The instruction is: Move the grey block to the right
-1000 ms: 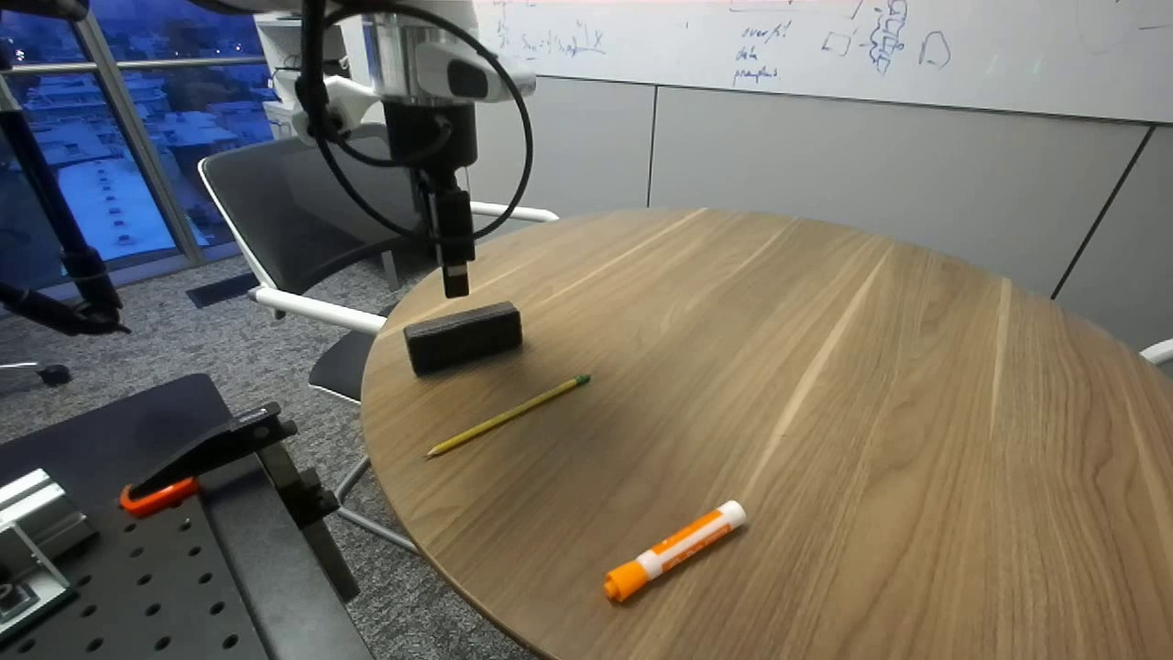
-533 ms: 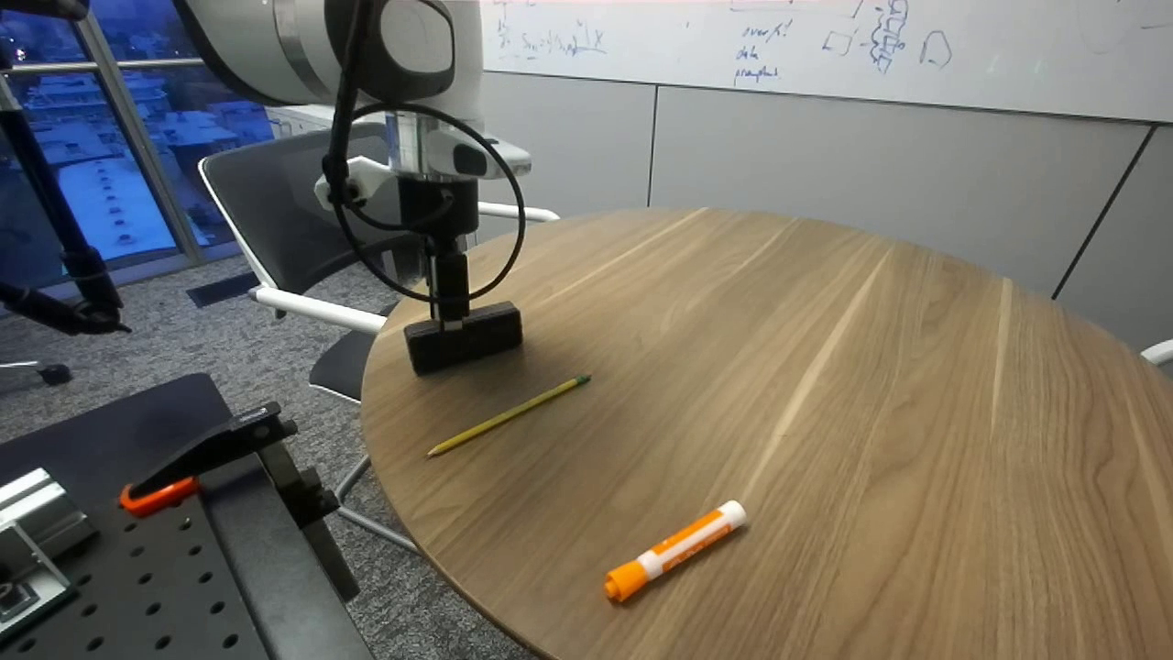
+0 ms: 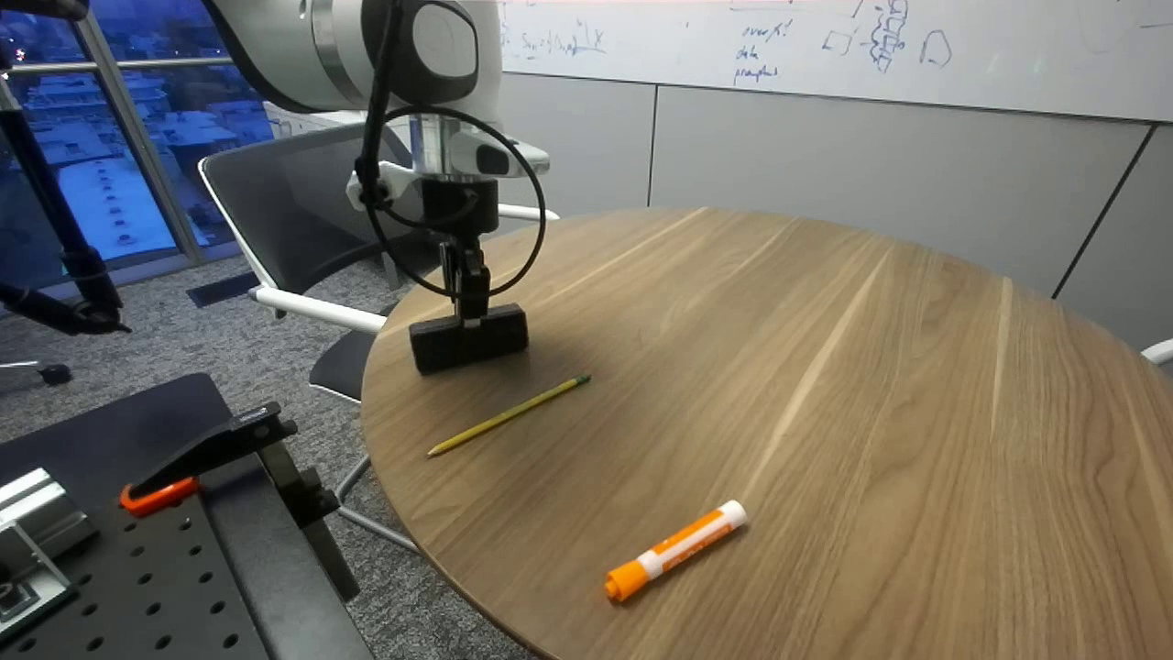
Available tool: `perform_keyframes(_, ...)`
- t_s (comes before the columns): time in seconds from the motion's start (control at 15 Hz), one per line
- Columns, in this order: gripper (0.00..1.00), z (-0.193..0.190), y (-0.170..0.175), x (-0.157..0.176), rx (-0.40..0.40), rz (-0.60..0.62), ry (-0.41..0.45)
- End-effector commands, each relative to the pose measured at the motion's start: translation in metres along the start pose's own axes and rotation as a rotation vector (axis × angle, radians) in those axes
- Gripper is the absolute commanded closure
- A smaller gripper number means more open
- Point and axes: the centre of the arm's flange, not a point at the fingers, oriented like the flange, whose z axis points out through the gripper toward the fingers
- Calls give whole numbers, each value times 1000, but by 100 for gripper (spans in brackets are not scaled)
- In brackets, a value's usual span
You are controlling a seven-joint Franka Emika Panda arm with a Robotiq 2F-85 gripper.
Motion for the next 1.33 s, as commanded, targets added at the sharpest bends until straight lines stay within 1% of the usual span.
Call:
perform_keyframes(0.0, 95, -33, 9, 23, 2, -15, -15)
perform_keyframes(0.13, 93, -60, 25, 42, 25, 5, -4)
perform_keyframes(0.27, 93, -91, 55, 72, 74, 64, 22)
perform_keyframes(0.47, 93, -121, 113, 130, 196, 237, 50)
perform_keyframes(0.67, 93, -133, 190, 191, 292, 403, 81)
perform_keyframes(0.73, 93, -129, 214, 213, 316, 462, 93)
perform_keyframes(0.93, 93, -112, 289, 263, 375, 635, 156)
perform_keyframes(1.0, 93, -98, 307, 284, 382, 692, 184)
perform_keyframes(1.07, 93, -87, 324, 295, 411, 741, 198)
perform_keyframes(1.2, 93, -48, 350, 321, 402, 836, 245)
perform_keyframes(1.27, 46, -25, 355, 330, 386, 866, 263)
